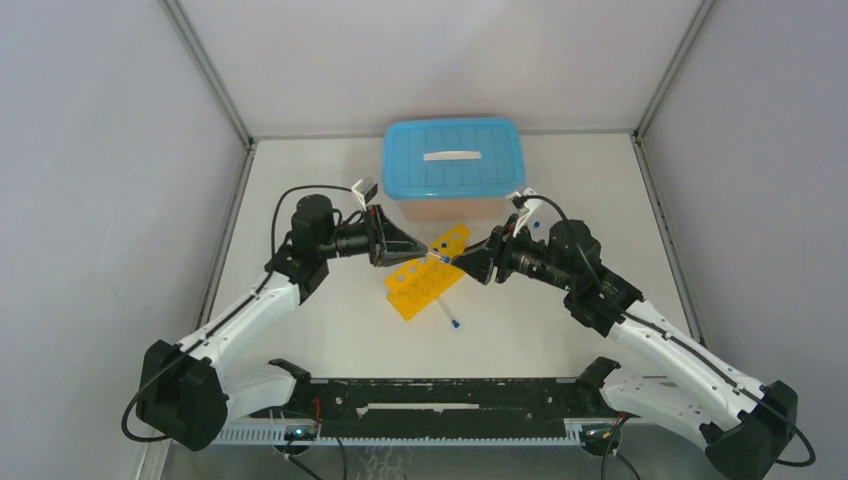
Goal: Organize the chemistry lab equipment
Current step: Pick up the test tube at the center of the board.
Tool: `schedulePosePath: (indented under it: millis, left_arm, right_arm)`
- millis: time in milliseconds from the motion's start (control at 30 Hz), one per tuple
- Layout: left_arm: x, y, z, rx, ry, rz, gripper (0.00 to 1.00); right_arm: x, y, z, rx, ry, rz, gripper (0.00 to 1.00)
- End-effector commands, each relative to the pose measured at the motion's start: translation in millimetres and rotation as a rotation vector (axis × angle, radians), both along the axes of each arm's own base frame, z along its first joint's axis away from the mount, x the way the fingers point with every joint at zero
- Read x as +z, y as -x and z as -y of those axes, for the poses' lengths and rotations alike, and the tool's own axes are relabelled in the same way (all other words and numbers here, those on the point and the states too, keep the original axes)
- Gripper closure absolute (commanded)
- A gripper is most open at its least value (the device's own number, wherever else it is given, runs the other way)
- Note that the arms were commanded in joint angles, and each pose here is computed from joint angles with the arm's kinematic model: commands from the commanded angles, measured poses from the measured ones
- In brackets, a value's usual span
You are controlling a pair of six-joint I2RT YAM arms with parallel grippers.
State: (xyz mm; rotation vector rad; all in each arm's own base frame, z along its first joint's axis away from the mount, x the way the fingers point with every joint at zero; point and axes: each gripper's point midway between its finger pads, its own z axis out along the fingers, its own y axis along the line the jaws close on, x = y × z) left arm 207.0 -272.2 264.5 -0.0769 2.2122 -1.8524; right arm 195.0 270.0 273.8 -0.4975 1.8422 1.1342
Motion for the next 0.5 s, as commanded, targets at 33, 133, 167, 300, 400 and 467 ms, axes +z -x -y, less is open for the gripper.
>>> schedulePosePath:
  millis: [33, 133, 167, 300, 400, 467]
  left_arm:
    - [42.9, -13.4, 4.4, 0.041, 0.177, 0.033, 0.89]
    - [47.9, -15.2, 4.9, 0.045, 0.216, 0.014, 0.89]
    - [48.1, -15.6, 5.2, 0.045, 0.221, 0.013, 0.89]
    - [47.7, -16.1, 5.6, 0.044, 0.234, 0.008, 0.89]
    - [47.2, -16.3, 5.7, 0.046, 0.241, 0.006, 0.89]
    - [46.9, -16.6, 5.6, 0.046, 0.244, 0.004, 0.89]
  right_arm:
    - [41.4, -5.7, 3.7, -0.027, -0.255, -0.002, 0.45]
    - [40.4, -8.9, 6.9, -0.039, -0.308, -0.025, 0.45]
    - [41.1, -9.9, 7.5, -0.041, -0.328, -0.031, 0.45]
    - [44.0, -11.5, 9.3, -0.036, -0.397, -0.045, 0.45]
    - [46.1, -10.8, 7.5, -0.017, -0.424, -0.061, 0.44]
    - [47.0, -10.3, 5.4, -0.002, -0.432, -0.067, 0.43]
